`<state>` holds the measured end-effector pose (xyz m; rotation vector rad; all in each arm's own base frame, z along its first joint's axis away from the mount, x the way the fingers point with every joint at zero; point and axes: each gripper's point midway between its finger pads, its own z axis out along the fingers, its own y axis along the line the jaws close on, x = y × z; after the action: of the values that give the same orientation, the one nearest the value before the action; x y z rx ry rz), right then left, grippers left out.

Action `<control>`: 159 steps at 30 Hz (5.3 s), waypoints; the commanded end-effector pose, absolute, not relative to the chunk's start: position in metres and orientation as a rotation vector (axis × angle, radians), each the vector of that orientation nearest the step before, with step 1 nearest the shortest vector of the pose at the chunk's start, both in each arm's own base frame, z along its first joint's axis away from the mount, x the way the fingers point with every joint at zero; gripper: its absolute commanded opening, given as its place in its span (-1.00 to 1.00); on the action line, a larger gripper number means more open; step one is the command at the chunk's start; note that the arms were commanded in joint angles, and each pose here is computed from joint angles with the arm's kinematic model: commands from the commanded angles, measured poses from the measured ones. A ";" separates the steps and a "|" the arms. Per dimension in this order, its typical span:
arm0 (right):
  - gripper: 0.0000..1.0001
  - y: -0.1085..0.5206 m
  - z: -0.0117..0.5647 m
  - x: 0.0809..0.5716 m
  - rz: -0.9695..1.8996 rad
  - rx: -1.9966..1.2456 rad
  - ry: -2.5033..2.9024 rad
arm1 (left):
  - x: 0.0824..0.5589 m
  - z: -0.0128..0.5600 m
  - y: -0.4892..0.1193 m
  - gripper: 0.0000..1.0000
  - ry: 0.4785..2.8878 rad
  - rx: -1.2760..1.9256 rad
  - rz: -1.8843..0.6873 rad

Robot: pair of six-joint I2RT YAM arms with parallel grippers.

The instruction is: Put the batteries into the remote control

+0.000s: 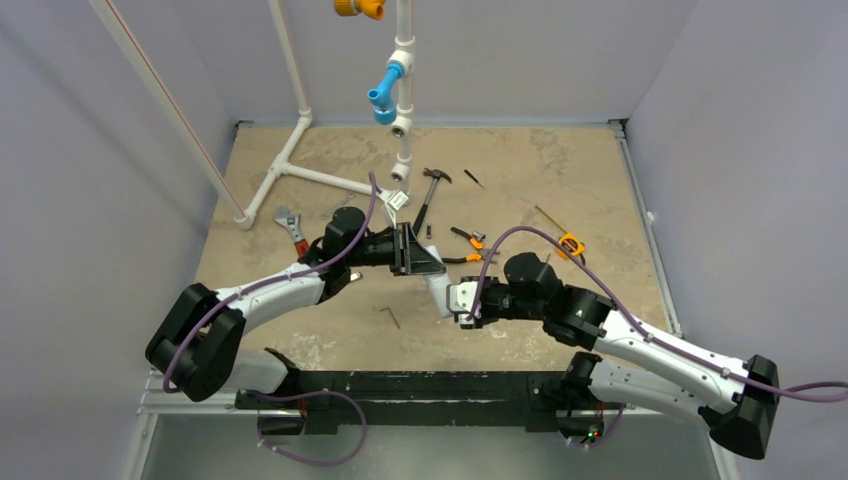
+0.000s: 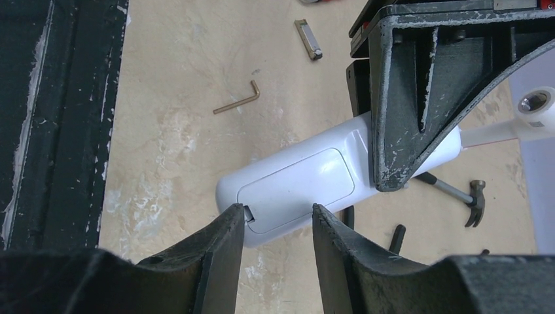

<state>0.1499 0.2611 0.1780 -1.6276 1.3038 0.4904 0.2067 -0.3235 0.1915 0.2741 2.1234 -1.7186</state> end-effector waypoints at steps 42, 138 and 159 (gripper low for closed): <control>-0.13 0.256 0.202 0.160 0.410 -1.532 1.252 | 0.199 0.191 -0.330 -1.00 2.095 0.334 -1.804; 0.07 0.264 0.154 0.158 0.626 -0.769 2.236 | 0.217 0.180 -0.333 -1.00 2.154 0.244 -1.720; -0.25 0.264 0.142 0.158 0.587 -0.803 2.263 | 0.216 0.182 -0.332 -1.00 2.146 0.252 -1.724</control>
<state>0.1567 0.2617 0.1425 -0.7898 2.2760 0.5903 0.2105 -0.3263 0.1553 0.1768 2.2511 -1.6988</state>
